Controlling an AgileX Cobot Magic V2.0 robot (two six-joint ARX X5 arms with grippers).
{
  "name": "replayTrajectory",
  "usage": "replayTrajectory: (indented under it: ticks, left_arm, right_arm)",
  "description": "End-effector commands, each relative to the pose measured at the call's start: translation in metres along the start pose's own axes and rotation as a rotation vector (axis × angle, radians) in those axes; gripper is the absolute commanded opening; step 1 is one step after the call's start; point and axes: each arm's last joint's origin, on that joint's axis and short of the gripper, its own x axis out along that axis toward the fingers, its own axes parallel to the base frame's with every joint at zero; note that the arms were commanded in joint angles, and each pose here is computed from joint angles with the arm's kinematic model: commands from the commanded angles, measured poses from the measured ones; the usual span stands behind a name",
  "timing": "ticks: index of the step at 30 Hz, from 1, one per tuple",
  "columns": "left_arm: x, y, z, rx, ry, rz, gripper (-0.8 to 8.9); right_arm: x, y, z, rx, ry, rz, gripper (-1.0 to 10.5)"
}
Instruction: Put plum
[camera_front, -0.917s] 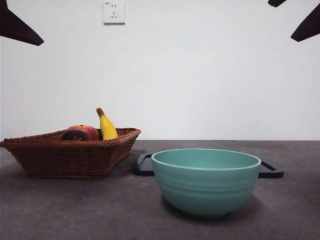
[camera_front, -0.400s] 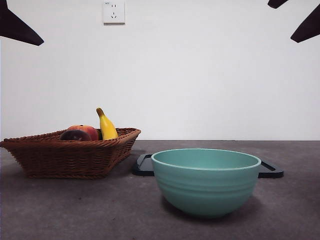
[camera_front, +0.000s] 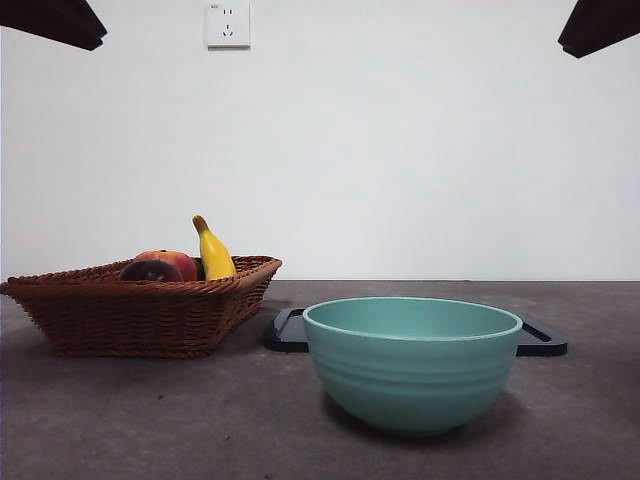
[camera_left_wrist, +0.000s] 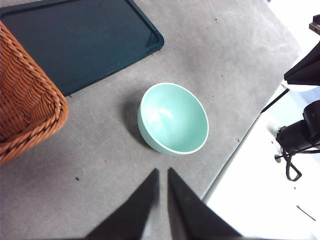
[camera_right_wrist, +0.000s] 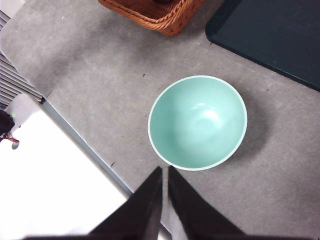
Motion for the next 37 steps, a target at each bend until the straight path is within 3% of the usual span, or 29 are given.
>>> replayTrajectory:
  ticks: [1,25,29,33,37]
  left_arm:
    - [0.000,-0.001,0.004,0.023,-0.009,-0.005,0.10]
    - [-0.004,-0.003,0.005,0.056,-0.041,0.016,0.10]
    - [-0.022,-0.005,0.014,0.162,-0.197,0.173,0.10]
    - [-0.049,-0.011,0.022,0.314,-0.471,0.346,0.09]
    - [-0.066,-0.012,0.010,0.411,-0.705,0.546,0.10]
  right_arm:
    - [-0.002,0.002,0.003,-0.016,-0.009,0.007,0.1]
    - [-0.002,0.003,0.007,-0.028,-0.043,0.014,0.1]
    - [-0.002,0.003,0.007,-0.028,-0.043,0.015,0.1]
    - [-0.002,0.003,0.007,-0.028,-0.043,0.014,0.1]
    - [-0.002,0.003,0.007,-0.028,-0.043,0.015,0.1]
